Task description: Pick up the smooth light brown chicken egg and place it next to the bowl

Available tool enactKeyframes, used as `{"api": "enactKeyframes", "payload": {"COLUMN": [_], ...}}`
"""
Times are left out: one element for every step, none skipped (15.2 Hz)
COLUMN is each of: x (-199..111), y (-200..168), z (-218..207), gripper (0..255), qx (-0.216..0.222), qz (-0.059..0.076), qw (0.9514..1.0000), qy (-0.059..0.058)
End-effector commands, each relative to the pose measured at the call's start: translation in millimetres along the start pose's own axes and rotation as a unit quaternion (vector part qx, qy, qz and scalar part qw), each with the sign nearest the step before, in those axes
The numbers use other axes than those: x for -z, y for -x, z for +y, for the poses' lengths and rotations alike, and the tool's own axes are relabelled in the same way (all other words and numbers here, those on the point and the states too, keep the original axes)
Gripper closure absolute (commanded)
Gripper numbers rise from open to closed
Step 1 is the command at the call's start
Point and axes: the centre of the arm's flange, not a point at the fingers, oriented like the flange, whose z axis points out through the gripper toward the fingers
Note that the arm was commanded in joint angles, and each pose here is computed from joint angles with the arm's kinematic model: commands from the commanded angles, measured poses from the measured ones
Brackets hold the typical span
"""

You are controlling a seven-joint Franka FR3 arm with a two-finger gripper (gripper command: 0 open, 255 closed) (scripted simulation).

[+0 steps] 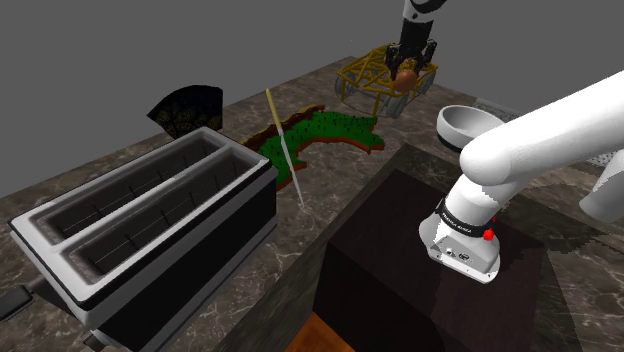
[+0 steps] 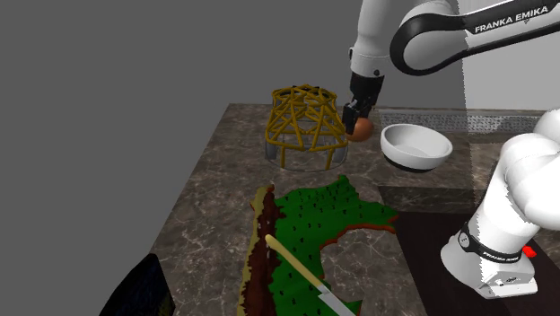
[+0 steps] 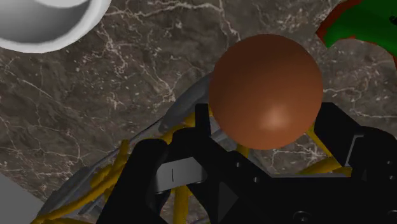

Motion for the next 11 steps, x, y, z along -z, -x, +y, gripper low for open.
{"api": "enactKeyframes", "payload": {"x": [-4, -6, -8, -13, -18, -24, -29, -34, -39, -44, -50], "y": [10, 14, 21, 21, 21, 22, 22, 23, 23, 24, 24], "z": [26, 38, 57, 56, 55, 55, 54, 53, 52, 51, 51], "gripper": [255, 255, 255, 255, 255, 255, 255, 255, 255, 255, 255], "qx": [0.001, 0.001, 0.001, 0.001, 0.001, 0.001, 0.001, 0.001, 0.001, 0.001, 0.001], "qz": [0.000, 0.000, 0.000, 0.000, 0.000, 0.000, 0.000, 0.000, 0.000, 0.000, 0.000], "qw": [1.0000, 1.0000, 1.0000, 1.0000, 1.0000, 1.0000, 1.0000, 1.0000, 1.0000, 1.0000, 1.0000], "qy": [0.000, 0.000, 0.000, 0.000, 0.000, 0.000, 0.000, 0.000, 0.000, 0.000, 0.000]}}
